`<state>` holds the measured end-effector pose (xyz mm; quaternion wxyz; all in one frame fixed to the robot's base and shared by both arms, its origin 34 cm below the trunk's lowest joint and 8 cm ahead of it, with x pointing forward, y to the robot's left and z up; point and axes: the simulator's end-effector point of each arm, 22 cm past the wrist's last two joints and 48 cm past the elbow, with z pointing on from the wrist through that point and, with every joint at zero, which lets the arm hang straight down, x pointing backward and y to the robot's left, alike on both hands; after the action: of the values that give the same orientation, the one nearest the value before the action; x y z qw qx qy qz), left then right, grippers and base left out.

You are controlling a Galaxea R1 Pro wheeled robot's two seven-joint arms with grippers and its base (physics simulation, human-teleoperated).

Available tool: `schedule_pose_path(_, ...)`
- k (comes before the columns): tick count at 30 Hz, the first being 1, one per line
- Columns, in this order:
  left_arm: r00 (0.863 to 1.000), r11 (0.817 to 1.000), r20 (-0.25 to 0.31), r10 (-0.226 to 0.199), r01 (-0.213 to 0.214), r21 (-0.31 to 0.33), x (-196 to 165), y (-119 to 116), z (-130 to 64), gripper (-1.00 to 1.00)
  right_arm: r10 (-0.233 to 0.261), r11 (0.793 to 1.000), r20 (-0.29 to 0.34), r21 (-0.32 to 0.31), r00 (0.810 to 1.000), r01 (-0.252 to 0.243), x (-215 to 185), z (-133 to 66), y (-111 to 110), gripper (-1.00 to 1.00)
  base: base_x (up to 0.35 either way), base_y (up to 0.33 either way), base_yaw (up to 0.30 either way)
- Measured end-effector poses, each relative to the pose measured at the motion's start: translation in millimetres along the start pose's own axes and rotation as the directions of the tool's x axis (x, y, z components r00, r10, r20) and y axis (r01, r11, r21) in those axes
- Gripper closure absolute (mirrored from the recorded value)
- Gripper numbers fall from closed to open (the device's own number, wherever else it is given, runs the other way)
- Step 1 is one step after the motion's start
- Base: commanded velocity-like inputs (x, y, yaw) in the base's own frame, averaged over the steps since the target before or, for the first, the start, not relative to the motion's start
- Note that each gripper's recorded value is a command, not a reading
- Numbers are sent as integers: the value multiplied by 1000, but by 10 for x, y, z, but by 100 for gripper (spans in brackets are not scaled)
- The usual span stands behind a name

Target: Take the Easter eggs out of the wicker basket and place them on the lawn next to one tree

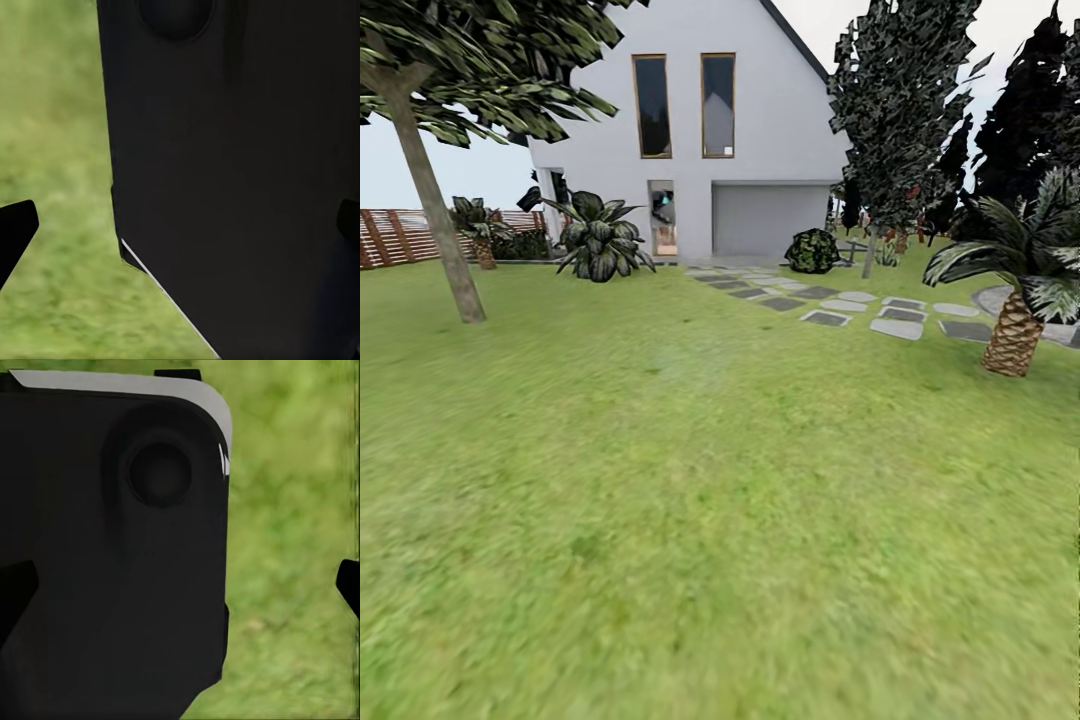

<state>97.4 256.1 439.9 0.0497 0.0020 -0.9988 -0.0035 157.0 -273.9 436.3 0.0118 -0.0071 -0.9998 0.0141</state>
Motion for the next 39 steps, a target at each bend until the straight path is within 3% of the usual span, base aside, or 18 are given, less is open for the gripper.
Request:
schedule_pose_path(26,1000,1000,1,2,-2,4,-13,1,-1,-100,-3,1000,-1,0,1000,3,5,-1,0,-100,330,-16,-1)
schedule_pose_path(39,1000,1000,7,2,-2,2,-40,12,-1,-100,-4,1000,-1,1,1000,4,6,-1,-2,-100,342,0,-154)
